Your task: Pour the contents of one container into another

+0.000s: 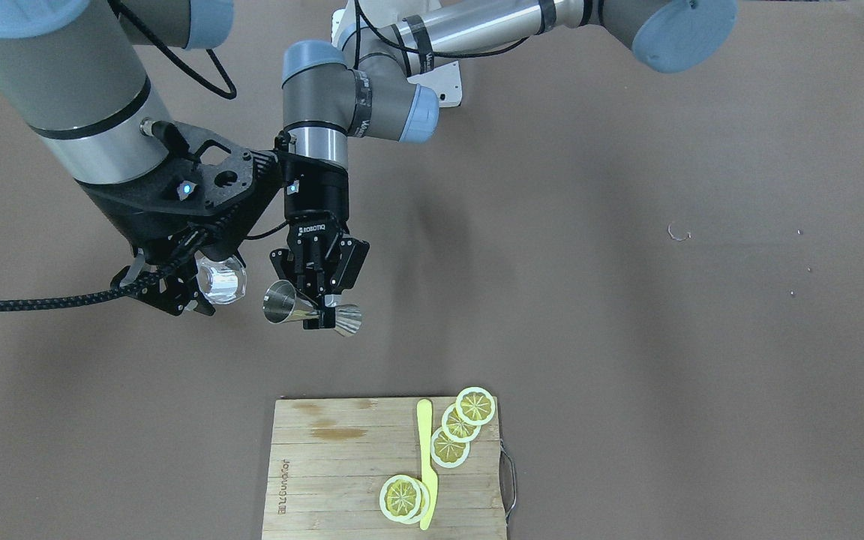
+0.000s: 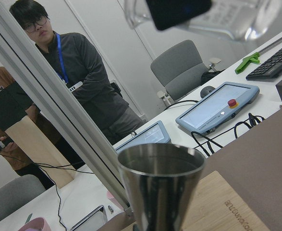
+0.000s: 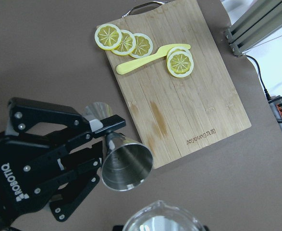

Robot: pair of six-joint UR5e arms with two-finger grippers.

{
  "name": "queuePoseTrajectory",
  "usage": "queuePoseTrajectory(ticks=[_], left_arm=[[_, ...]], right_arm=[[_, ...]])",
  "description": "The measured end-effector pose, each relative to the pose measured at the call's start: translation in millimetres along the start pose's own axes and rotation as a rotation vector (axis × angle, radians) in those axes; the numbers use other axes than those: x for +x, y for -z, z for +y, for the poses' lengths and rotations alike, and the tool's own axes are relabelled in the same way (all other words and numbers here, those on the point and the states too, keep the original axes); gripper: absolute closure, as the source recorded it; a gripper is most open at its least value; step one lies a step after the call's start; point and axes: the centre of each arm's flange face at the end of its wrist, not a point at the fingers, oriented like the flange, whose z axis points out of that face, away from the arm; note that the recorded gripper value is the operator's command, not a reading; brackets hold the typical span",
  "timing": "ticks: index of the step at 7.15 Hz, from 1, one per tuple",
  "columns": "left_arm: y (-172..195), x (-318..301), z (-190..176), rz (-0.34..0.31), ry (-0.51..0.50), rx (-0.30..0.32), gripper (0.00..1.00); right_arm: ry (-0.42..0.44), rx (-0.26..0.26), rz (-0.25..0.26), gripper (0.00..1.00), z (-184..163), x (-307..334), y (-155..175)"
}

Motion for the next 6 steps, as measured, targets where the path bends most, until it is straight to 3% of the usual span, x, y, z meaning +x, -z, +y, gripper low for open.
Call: queuePoseTrajectory(ticks=[6], left_arm=[[0.2, -0.8, 4.7, -0.002, -0.002, 0.0, 1.0]], right_arm=[[0.109, -0.007, 0.0, 1.0, -9.4, -13.4, -5.1]])
